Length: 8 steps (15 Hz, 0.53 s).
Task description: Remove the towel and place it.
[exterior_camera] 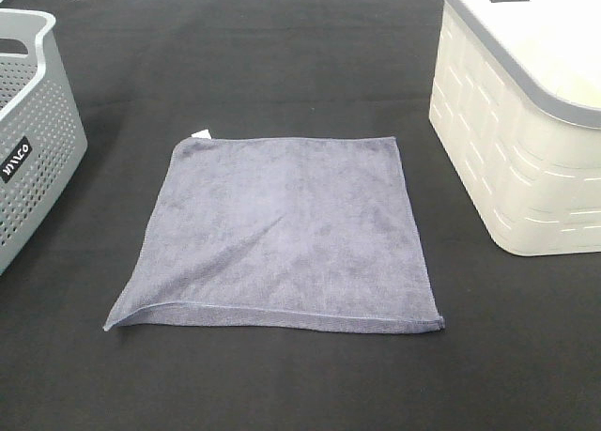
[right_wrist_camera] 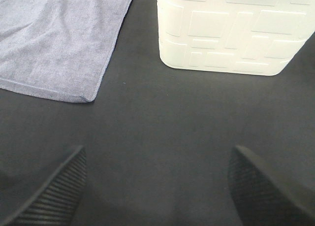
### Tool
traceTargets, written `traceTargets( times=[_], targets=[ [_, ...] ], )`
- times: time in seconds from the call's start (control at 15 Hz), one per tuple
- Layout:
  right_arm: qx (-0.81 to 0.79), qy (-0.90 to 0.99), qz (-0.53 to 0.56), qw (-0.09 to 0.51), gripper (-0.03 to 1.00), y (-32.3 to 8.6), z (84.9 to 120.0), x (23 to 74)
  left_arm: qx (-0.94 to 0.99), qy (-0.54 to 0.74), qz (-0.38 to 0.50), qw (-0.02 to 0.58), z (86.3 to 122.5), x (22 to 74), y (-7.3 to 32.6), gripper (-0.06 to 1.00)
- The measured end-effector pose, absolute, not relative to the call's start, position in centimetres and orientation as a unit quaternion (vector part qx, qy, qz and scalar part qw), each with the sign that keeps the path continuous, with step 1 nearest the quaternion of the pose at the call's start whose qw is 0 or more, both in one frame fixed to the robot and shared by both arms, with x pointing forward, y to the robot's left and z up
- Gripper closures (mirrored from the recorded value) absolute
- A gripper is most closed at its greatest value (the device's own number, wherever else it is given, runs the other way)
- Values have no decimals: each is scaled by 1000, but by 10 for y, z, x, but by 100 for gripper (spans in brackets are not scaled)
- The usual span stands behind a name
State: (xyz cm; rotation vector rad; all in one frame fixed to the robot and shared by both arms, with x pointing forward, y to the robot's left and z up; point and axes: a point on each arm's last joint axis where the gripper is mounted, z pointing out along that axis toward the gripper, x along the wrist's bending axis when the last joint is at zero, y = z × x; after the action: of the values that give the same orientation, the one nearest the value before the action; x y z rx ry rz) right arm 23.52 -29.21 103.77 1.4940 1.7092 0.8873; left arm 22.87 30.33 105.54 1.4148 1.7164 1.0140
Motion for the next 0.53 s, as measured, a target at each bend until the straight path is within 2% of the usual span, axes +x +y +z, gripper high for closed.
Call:
traceTargets(
  times=[0.53],
  targets=[
    [580, 654, 349, 337, 20, -291, 1038, 235, 544, 660, 392, 340, 1056, 229, 304, 25]
  ],
)
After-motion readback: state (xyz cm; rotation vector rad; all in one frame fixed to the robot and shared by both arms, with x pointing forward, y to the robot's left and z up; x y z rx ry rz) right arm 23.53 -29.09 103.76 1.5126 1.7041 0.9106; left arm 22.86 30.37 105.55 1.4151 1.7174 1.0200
